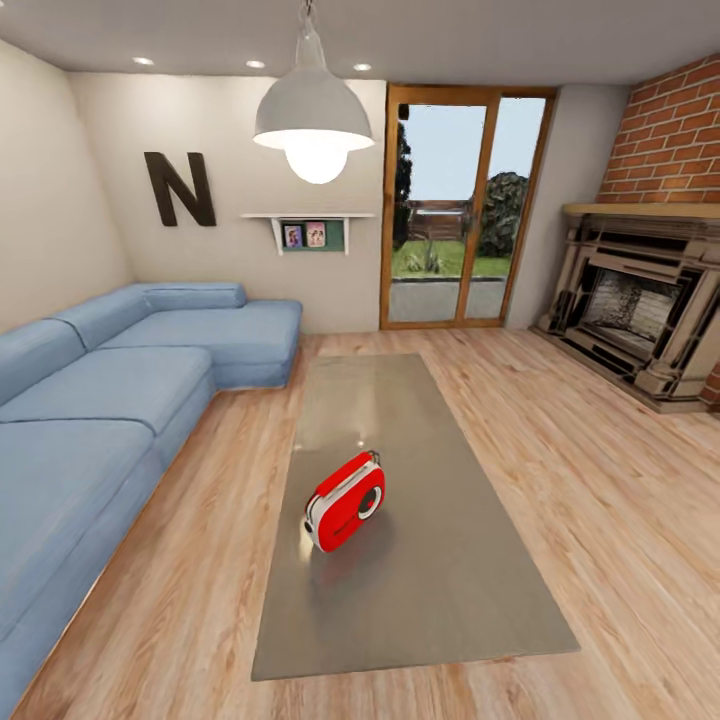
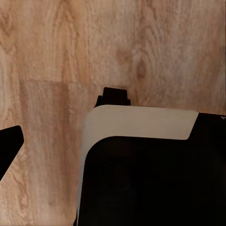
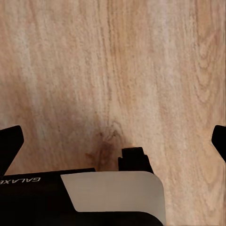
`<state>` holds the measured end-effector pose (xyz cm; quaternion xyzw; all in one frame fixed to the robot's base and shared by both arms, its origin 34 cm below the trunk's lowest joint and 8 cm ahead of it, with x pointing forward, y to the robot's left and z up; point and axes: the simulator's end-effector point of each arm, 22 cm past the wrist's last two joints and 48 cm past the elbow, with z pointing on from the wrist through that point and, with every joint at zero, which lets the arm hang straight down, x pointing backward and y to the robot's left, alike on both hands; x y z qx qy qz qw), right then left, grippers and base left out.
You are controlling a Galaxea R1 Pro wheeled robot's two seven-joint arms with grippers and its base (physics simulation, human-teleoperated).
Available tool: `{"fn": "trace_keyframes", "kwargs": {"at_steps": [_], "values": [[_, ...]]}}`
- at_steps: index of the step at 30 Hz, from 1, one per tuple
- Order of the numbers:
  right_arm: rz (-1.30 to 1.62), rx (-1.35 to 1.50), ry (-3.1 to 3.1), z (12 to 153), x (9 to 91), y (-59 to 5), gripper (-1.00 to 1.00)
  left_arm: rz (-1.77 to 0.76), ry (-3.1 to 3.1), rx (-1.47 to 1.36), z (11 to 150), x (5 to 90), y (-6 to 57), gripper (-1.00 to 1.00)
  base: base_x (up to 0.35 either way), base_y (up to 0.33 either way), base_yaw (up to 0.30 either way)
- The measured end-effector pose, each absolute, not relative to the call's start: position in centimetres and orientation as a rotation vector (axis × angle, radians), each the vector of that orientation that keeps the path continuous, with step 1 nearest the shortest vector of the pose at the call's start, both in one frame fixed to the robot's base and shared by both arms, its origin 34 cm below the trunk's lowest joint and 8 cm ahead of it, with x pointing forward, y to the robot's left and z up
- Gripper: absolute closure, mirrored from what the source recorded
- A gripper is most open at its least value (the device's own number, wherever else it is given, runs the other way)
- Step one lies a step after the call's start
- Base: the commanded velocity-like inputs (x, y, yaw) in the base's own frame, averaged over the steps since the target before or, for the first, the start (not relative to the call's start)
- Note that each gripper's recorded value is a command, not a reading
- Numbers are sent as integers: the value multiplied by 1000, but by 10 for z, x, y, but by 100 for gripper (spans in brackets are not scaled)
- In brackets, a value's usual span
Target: Turn on the radio receiver that's on the table in the living room.
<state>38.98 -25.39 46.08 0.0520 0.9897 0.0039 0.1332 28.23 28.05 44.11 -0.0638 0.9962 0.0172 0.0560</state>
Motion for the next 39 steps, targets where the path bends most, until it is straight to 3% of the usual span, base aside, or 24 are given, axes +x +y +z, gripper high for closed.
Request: {"fn": "trace_keyframes", "kwargs": {"at_steps": [15, 39], "values": [[12, 151, 2871, 461, 389, -254, -100, 54, 3023, -194, 441, 282, 281, -100, 153, -221, 0], [12, 151, 2870, 461, 390, -254, -100, 55, 3022, -196, 441, 283, 282, -100, 12, -10, 0]]}}
